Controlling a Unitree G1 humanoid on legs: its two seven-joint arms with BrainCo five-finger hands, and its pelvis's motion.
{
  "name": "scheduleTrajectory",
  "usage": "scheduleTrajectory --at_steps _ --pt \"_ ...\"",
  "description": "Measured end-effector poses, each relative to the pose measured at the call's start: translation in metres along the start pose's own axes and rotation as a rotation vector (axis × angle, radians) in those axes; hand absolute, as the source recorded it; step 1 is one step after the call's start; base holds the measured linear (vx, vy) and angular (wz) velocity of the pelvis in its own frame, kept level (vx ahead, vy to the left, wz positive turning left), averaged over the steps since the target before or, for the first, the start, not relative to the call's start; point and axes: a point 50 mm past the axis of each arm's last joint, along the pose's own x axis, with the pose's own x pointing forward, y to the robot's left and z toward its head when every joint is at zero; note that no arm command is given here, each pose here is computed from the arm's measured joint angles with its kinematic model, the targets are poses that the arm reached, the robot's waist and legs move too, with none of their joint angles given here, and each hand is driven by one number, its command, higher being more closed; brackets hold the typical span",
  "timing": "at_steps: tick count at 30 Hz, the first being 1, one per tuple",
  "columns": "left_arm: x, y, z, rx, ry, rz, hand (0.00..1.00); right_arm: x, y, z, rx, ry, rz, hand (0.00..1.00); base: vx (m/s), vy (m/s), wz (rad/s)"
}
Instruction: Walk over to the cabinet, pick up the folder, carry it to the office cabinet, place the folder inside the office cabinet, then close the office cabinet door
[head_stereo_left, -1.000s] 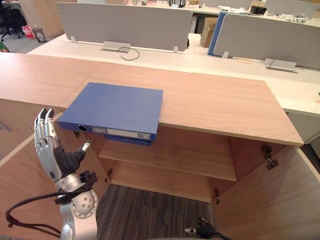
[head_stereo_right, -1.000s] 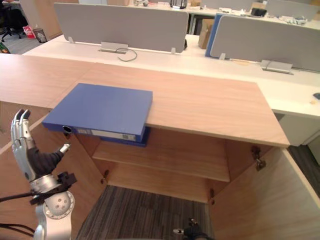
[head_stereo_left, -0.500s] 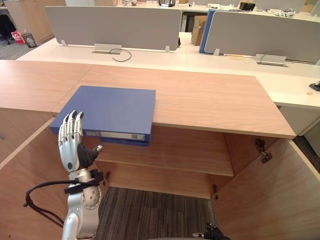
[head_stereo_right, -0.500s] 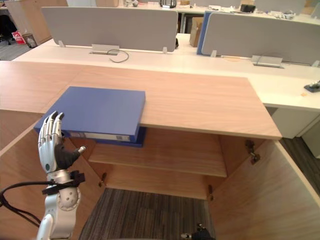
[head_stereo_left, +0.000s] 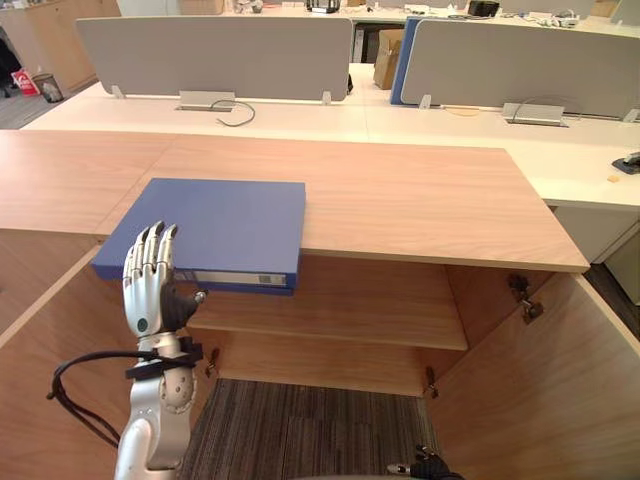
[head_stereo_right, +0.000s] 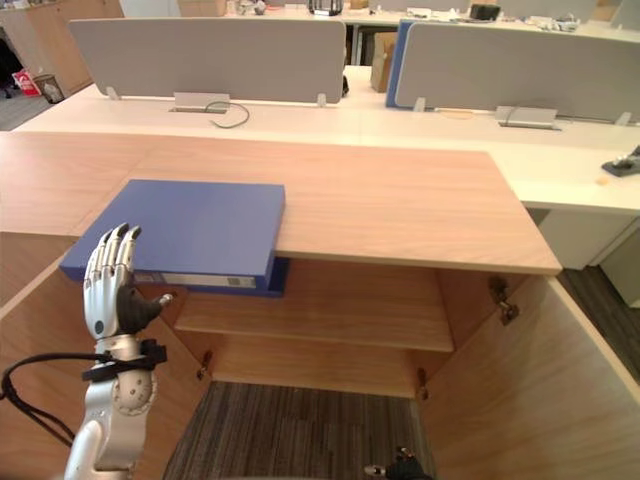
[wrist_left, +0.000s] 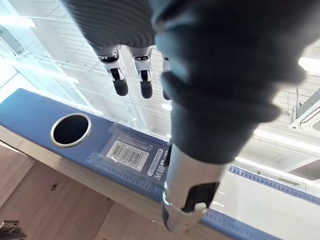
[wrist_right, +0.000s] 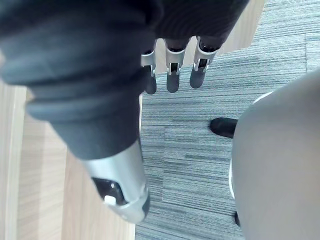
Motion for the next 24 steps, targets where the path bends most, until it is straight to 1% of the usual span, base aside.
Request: scheduleTrajectory --at_steps 11,17,24 --pt "0.008 0.001 0.001 0.012 -0.025 0.010 0.00 0.001 0.000 0.002 0.002 0.001 0.003 0.00 -0.02 0.006 -0.01" --pt "0.007 -0.012 -0.010 0.036 0.010 -0.073 0.00 0.001 0.000 0.004 0.003 -0.003 0.003 0.00 0.00 0.000 0.00" --pt "0.005 -0.018 -0.014 0.044 0.029 -0.114 0.00 0.001 0.000 0.006 0.002 -0.010 0.003 0.00 0.00 0.000 -0.04"
